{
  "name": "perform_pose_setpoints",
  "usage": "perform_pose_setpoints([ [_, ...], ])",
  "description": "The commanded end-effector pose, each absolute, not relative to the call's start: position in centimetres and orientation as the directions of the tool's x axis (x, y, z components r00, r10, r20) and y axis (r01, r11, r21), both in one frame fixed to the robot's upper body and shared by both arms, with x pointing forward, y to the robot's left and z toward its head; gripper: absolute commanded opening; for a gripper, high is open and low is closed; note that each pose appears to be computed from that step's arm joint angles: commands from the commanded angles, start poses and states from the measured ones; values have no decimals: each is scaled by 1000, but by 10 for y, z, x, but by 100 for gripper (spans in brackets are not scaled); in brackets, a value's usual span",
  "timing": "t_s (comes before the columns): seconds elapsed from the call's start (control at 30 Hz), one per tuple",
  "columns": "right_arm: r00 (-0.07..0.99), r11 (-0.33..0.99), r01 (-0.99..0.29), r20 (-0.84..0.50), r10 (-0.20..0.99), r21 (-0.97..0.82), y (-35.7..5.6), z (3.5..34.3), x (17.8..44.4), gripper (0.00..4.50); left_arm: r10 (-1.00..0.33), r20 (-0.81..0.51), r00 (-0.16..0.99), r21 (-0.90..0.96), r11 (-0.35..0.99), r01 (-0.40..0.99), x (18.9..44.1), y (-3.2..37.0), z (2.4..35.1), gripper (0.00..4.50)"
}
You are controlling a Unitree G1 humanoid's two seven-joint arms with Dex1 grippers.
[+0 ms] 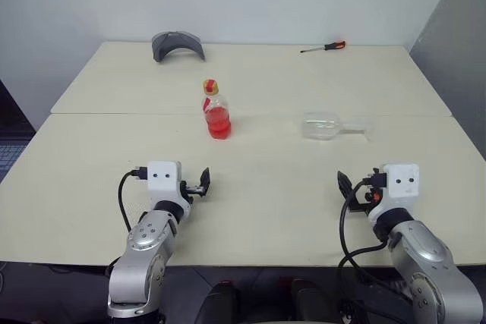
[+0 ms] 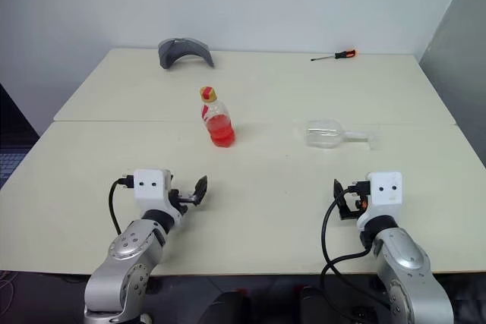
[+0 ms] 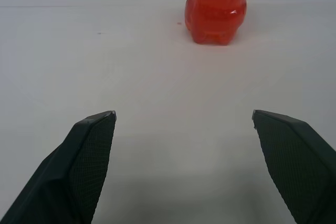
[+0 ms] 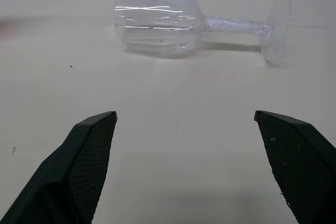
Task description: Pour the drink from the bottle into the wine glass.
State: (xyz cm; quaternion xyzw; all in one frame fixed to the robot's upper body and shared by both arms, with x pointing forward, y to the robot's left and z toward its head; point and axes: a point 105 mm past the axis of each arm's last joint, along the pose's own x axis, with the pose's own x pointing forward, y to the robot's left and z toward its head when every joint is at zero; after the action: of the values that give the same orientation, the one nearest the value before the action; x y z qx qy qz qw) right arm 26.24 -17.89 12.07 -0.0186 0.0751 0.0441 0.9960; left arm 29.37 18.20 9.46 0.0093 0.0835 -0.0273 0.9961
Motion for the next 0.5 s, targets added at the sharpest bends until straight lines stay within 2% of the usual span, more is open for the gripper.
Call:
perform_pose_setpoints([
  [0.03,992,995,-90,-91,85,-52,-179,135,263,450,-48,-99,994,46,998,53,294,184,113,445],
  [0.5,991,990,-116,-71,110,-81,-180,139,270,450,-74,-36,997,70,995,76,300,177,126,445],
])
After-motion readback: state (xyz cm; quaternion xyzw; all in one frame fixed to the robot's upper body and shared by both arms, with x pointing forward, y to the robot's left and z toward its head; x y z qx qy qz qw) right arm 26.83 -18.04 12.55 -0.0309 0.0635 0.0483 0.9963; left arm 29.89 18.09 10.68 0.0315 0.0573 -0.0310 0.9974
